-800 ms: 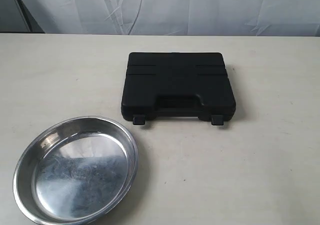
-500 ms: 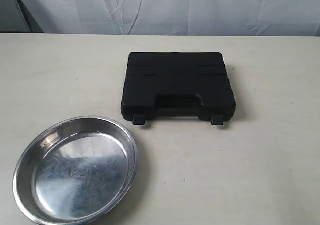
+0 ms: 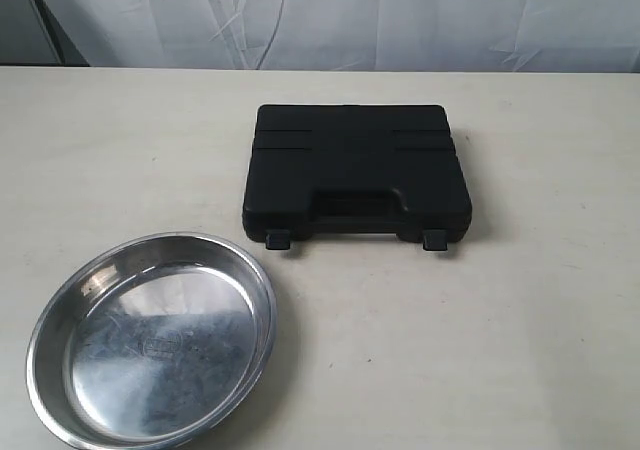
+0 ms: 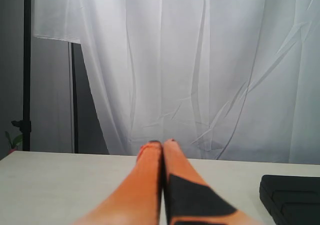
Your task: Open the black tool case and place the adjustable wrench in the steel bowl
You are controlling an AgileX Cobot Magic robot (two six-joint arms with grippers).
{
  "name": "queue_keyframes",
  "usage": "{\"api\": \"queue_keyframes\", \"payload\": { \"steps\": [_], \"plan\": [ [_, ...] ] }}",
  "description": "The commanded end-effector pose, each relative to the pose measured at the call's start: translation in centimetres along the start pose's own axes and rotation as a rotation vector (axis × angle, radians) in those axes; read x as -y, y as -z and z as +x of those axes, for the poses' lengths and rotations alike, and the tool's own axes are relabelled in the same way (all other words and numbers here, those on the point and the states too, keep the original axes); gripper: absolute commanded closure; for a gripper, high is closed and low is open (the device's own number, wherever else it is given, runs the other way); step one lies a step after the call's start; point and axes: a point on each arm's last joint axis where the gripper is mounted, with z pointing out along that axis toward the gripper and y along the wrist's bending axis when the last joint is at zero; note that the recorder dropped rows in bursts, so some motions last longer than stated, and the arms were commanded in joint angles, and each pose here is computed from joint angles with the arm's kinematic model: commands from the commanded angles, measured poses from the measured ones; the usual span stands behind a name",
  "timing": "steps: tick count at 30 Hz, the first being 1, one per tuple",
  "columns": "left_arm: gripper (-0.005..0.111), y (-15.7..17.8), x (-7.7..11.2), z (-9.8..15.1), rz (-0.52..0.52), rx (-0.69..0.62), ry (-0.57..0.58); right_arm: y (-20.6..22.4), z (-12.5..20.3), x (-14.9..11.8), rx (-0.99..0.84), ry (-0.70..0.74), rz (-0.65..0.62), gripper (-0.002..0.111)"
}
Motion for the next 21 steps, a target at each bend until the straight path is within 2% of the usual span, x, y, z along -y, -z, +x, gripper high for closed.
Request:
{"api": "queue_keyframes", "payload": {
  "steps": [1,4,9,12,15,21],
  "plan": [
    [0.106,0.0,0.0,-0.1,0.002,0.004,-0.003,-1.4,-2.0,-2.5,-0.153,0.156,0.003,0.109],
    [0.106,0.0,0.0,-0.1,0.002,0.004,-0.003,-4.0,-3.6,-4.2,-0.291,0.342,0.036,0.109],
    [0.106,0.0,0.0,-0.1,0.002,0.004,-0.003,-11.0,-5.2,-6.2,-0.51,0.487,0.069,0.109],
    [0.106,0.0,0.0,-0.1,0.002,0.004,-0.003,-16.0,-4.4,-6.6,-0.691,0.58,0.04,0.109],
    [0.106,0.0,0.0,-0.1,0.002,0.004,-0.003,-20.4,-2.6,-7.6,-0.85,0.686,-0.072,0.109],
    [0.106,0.0,0.0,-0.1,0.002,0.004,-0.003,-25.8,4.7,-9.4,-1.096,0.956,-0.392,0.108]
  ]
}}
